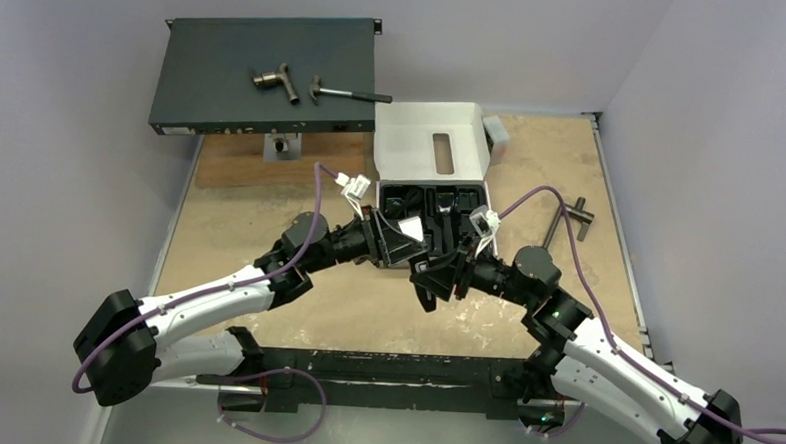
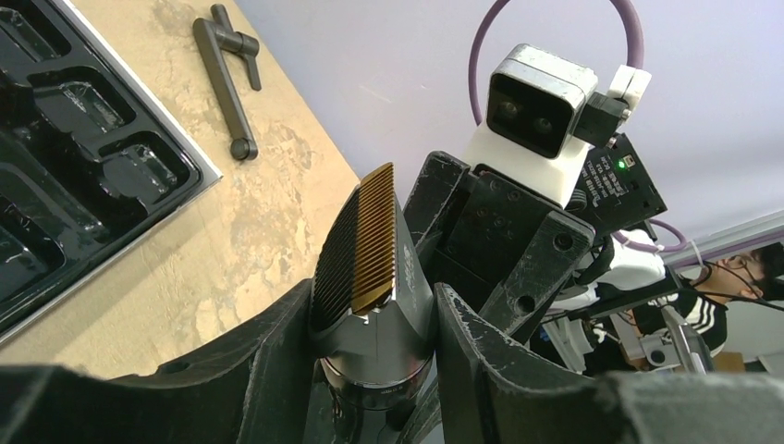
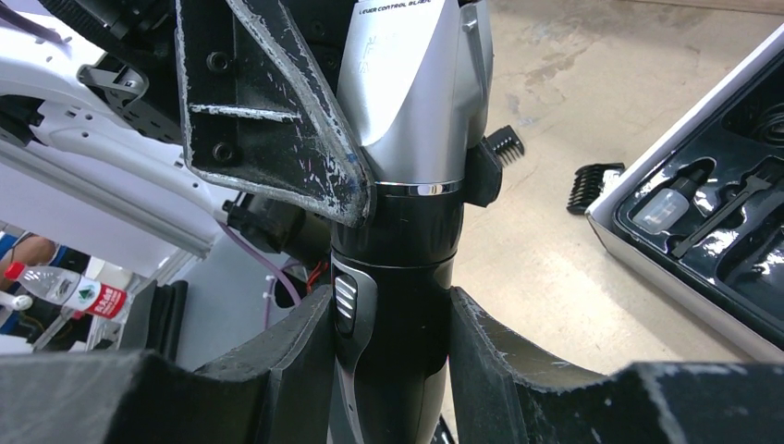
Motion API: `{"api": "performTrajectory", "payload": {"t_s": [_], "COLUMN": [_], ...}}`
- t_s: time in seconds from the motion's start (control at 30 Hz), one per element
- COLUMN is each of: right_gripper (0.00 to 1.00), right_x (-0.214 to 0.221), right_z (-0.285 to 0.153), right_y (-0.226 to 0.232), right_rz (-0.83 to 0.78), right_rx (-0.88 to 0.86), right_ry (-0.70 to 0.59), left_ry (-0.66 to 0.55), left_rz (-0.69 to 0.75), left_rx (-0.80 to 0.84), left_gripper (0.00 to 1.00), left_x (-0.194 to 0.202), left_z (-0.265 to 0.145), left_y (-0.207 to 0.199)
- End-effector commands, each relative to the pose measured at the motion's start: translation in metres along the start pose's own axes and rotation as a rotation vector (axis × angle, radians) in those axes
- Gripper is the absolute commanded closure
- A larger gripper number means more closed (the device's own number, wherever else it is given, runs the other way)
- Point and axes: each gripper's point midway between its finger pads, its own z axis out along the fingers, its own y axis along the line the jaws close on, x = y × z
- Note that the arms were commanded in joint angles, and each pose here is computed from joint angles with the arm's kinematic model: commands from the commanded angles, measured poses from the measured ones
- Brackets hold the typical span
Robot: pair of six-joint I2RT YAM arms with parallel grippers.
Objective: Sort the hair-cutting tools
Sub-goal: Pick up the electric hair clipper from the center of the board.
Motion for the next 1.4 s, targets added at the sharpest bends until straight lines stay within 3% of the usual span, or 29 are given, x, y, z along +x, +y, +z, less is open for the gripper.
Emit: {"api": "performTrajectory", "payload": {"t_s": [0.0,0.17,0.4,0.6,0.77,1.0,1.37], "right_gripper": [0.65,0.34,0.17,0.16,0.18,0.19,0.26], "right_x": [-0.038,-0.043,-0.057,-0.051,-0.047,-0.044,-0.054], "right_z": [-0.003,-0.006,-0.024,-0.030,-0.024,-0.005,0.014], "right_y": [0.011,0.006,-0.026,-0.034,-0.025,-0.015,-0.035], "right_rz": [-0.053,-0.055,-0.094,-0.101,-0.120,-0.120,-0.133], "right_rx": [0.024,0.082,0.346,0.413,0.364,0.321,0.429], "right_ry": [-0.100,-0.095,-0.065,-0.014,0.005,0.004,-0.020], "left_ry": [-0.025,-0.053,-0.069,-0.106,-0.110,-0.108,-0.101], "left_rz": [0.020,0.015,0.016,0.003,-0.010,-0.018,-0.025], "left_rx": [0.050,0.028,-0.056,-0.171,-0.247,-0.263,-0.263], "left_gripper": [1.00,1.00,1.00,1.00,1.00,1.00,1.00], "left_x": [-0.012,-0.019,-0.027,-0.041,-0.052,-0.061,-0.061], "left_z": [0.000,-0.003,-0.004,-0.004,0.002,0.016,0.019], "left_y": [-0.020,-0.021,-0.014,-0.003,0.000,-0.003,-0.003]}}
